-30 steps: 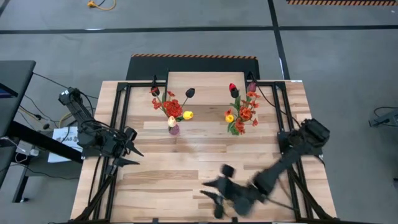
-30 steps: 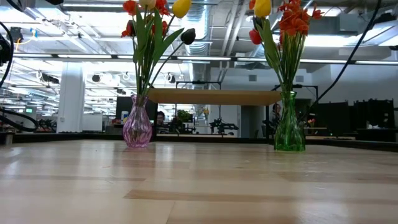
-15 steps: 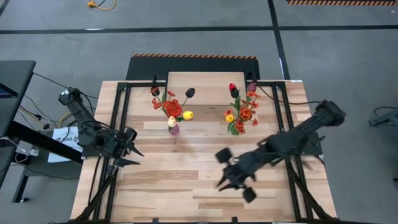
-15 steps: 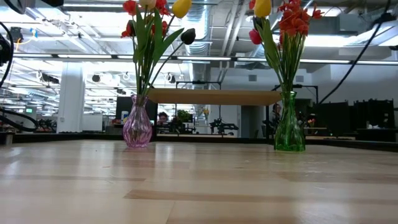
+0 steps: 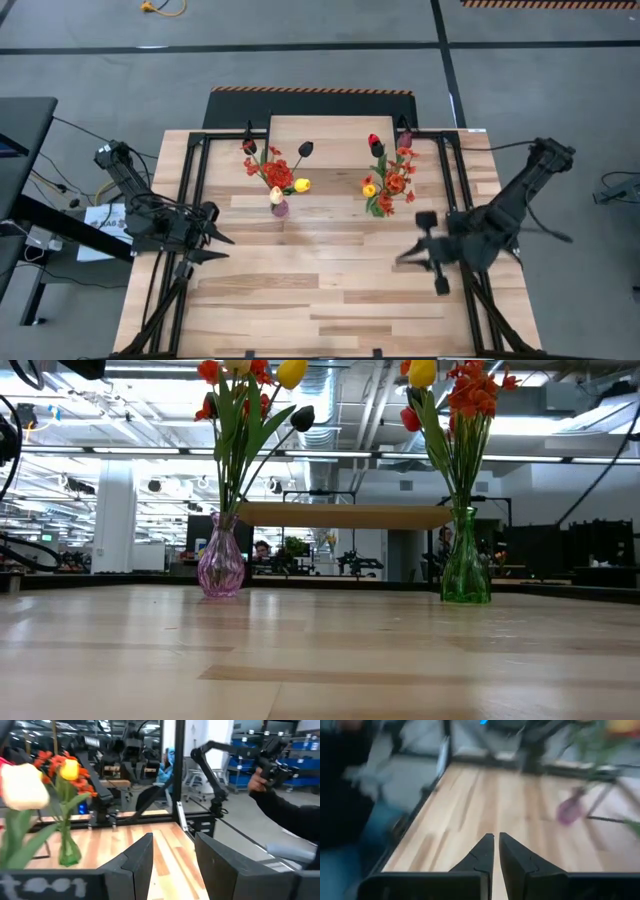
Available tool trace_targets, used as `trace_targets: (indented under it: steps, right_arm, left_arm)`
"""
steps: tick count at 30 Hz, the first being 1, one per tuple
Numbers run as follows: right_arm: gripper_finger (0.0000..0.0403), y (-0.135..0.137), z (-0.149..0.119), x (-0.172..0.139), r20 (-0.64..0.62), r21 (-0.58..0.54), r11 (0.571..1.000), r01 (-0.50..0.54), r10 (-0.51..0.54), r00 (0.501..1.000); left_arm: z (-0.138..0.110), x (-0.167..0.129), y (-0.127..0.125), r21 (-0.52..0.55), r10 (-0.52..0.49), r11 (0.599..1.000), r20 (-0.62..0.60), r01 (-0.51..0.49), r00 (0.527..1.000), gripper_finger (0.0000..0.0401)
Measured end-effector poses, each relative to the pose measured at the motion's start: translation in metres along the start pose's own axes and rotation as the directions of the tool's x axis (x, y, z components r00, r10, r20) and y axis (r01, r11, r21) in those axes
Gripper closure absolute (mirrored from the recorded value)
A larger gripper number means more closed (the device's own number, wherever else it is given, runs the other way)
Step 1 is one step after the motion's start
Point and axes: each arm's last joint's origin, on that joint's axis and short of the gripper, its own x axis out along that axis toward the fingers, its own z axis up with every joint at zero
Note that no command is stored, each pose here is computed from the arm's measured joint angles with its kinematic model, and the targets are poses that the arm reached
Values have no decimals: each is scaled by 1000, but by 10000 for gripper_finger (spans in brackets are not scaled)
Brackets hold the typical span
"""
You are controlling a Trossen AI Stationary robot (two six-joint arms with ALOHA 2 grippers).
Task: Pick and place flowers into a vace then onto a shelf
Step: Put the green vase on the shelf
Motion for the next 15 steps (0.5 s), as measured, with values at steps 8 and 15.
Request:
trace_targets:
  steps: [8,15]
  right_arm:
    - [387,-26,-66,5,227,192,976,98,-142,964]
    - [401,-39,-105,25,89,294,874,386,-427,900]
  left_arm:
    - [2,0,1,71,48,996,16,-49,999,267]
    - [6,-1,4,141,142,979,54,-149,988,267]
